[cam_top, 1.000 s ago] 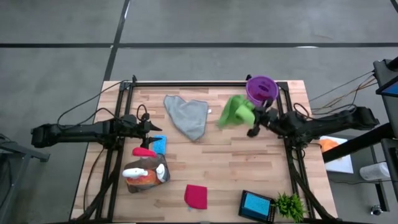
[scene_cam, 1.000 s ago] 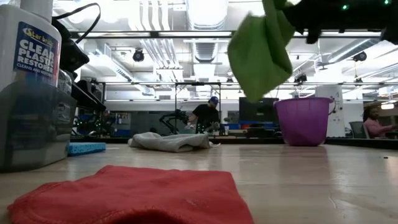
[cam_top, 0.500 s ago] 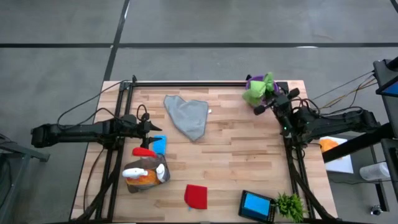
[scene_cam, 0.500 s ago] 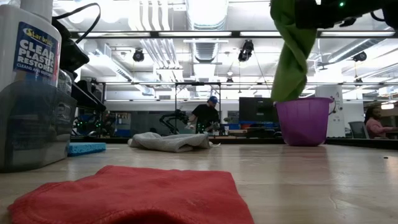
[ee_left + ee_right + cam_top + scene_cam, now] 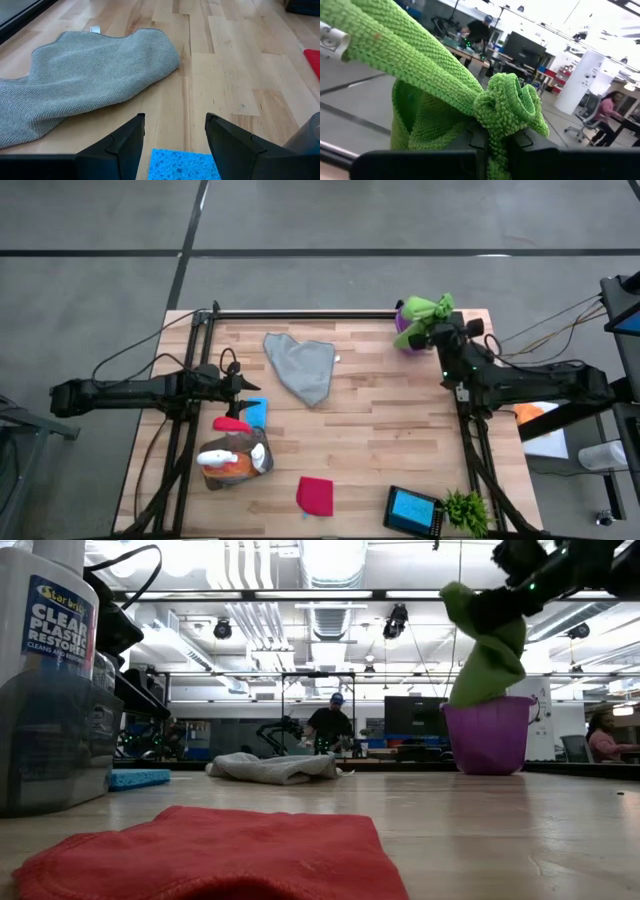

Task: Pick & Place Kitchen Items
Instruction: Put the green microfiber towel into the purple bucket

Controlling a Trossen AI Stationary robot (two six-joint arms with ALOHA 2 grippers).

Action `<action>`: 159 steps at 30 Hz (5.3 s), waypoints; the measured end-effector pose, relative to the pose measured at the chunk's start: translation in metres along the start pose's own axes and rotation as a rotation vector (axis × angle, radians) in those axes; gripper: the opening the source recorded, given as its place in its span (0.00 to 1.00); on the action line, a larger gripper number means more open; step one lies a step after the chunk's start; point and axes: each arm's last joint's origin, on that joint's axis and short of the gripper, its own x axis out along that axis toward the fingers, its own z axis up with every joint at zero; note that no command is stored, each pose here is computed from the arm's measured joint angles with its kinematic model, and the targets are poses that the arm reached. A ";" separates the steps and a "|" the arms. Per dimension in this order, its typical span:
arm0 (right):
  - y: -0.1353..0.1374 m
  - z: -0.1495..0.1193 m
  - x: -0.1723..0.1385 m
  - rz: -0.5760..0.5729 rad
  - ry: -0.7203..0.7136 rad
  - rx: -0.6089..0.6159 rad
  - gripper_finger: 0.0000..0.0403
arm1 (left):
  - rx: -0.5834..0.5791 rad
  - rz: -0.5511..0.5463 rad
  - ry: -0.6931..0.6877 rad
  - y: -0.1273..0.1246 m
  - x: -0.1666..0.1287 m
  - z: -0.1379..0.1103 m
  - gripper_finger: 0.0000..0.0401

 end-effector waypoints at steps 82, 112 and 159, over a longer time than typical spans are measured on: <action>0.005 -0.038 0.075 0.579 0.838 0.044 0.45 | 0.000 0.000 0.000 0.000 0.000 0.000 0.53; 0.045 -0.045 0.048 0.630 0.756 0.008 0.45 | 0.000 -0.001 0.000 0.000 0.000 0.000 0.53; 0.071 -0.030 0.020 0.726 0.555 0.053 0.45 | 0.000 0.000 -0.001 0.000 0.000 0.000 0.53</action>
